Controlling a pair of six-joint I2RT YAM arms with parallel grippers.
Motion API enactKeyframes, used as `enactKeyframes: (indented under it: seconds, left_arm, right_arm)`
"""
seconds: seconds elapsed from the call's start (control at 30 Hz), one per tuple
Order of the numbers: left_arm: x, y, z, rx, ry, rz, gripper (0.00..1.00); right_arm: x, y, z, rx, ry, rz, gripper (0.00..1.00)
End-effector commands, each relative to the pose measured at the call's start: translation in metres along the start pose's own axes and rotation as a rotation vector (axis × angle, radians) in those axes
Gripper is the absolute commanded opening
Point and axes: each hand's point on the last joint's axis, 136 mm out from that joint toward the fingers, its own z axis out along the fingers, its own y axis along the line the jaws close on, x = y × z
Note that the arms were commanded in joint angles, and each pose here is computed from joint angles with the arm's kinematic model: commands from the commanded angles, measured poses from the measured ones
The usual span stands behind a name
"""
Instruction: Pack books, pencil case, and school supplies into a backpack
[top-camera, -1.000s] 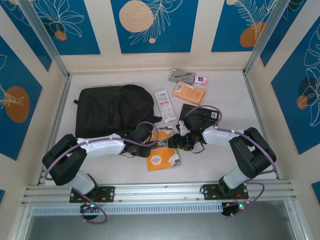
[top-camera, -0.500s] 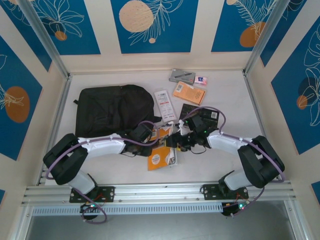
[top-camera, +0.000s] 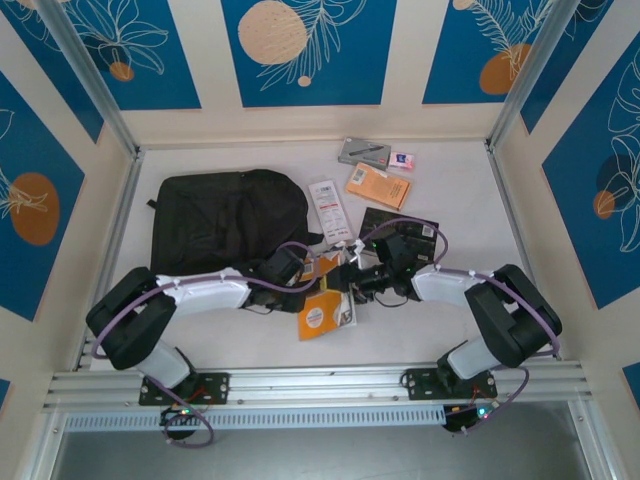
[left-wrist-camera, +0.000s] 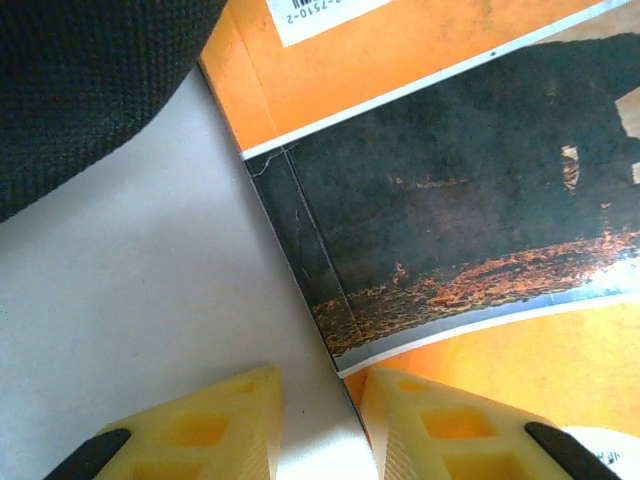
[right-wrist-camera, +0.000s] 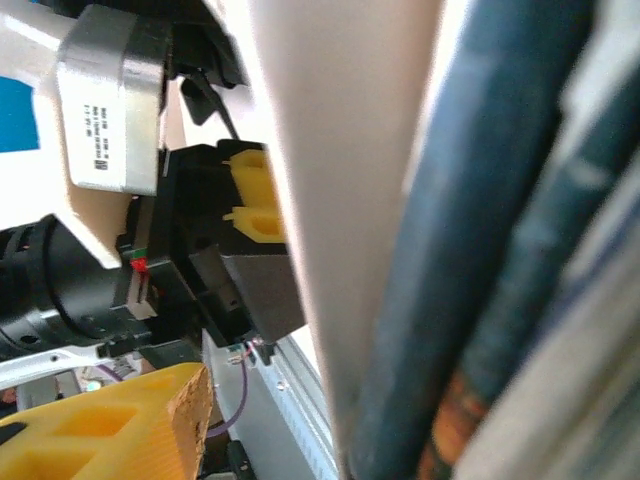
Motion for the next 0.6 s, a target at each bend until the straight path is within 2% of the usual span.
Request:
enactKeyframes:
  seconds: [0.0, 0.07, 0.27, 0.4, 0.57]
  left_arm:
    - [0.021, 0.009, 0.006, -0.008, 0.060, -0.009, 0.29]
    - [0.020, 0.005, 0.004, 0.013, 0.055, -0.016, 0.29]
    - [0.018, -0.005, -0.004, 0.059, 0.054, 0.003, 0.34]
    - [0.013, -0.010, -0.020, 0.079, 0.028, 0.013, 0.41]
    - [0.005, -0.016, -0.055, 0.120, -0.031, 0.015, 0.62]
  right_arm:
    - [0.003, -0.008, -0.008, 0.069, -0.019, 0.002, 0.57]
    - [0.000, -0.009, -0.015, 0.075, -0.051, -0.005, 0.50]
    - [0.004, -0.016, -0.017, 0.080, -0.055, -0.015, 0.06]
    - [0.004, -0.016, -0.024, 0.072, -0.071, -0.020, 0.03]
    - [0.007, 0.010, -0.048, 0.008, -0.114, -0.106, 0.03]
